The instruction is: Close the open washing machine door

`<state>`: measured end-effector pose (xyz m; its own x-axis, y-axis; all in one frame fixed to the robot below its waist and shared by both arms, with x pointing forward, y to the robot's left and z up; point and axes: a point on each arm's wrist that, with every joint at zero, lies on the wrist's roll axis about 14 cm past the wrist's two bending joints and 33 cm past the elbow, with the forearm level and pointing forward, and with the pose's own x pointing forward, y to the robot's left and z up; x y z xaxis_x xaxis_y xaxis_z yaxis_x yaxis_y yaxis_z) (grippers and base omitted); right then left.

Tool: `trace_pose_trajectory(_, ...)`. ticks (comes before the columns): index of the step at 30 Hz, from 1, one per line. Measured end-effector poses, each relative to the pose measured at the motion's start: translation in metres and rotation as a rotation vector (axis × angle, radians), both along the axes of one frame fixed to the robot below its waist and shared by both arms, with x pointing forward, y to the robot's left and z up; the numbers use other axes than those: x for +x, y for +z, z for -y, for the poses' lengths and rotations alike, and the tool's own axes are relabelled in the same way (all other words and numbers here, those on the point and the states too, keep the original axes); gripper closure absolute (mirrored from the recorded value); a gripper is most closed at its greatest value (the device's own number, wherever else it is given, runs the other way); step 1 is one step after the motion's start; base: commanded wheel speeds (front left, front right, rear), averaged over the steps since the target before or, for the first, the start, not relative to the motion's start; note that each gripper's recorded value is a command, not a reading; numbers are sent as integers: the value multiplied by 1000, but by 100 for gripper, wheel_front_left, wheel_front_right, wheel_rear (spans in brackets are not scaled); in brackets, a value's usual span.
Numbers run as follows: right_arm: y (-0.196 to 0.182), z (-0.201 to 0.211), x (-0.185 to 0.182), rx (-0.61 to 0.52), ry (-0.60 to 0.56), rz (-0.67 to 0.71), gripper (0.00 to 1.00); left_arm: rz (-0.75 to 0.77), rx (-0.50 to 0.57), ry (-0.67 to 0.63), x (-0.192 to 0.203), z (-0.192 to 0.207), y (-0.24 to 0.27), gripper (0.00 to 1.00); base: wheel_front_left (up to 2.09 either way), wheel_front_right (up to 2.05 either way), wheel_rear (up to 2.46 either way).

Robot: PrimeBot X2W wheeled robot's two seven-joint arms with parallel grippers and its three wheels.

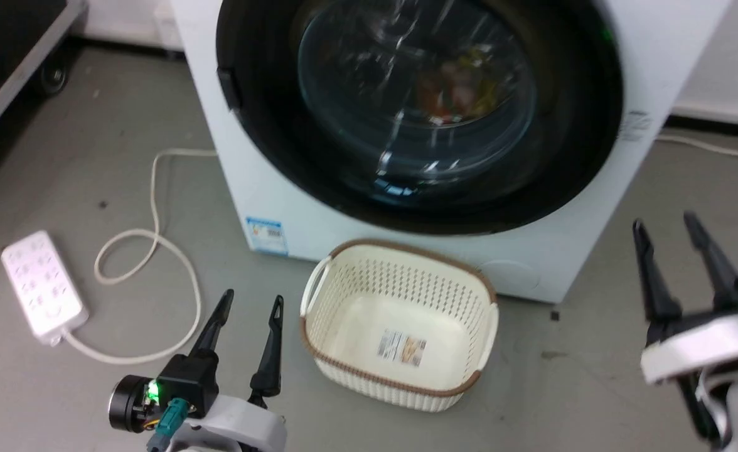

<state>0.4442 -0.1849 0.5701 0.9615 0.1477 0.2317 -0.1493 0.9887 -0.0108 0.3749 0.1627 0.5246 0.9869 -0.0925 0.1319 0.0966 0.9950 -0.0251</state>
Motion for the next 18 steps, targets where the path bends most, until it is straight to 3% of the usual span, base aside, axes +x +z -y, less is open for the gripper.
trace_pose_trajectory(9,-10,16,-64,45,-122,5,0,41,-9,-78,-5,21,14,0,0,0,0)
trace_pose_trajectory(18,-40,13,-85,-1,-126,-84,0,11,-9,-93,-9,25,4,0,0,0,0)
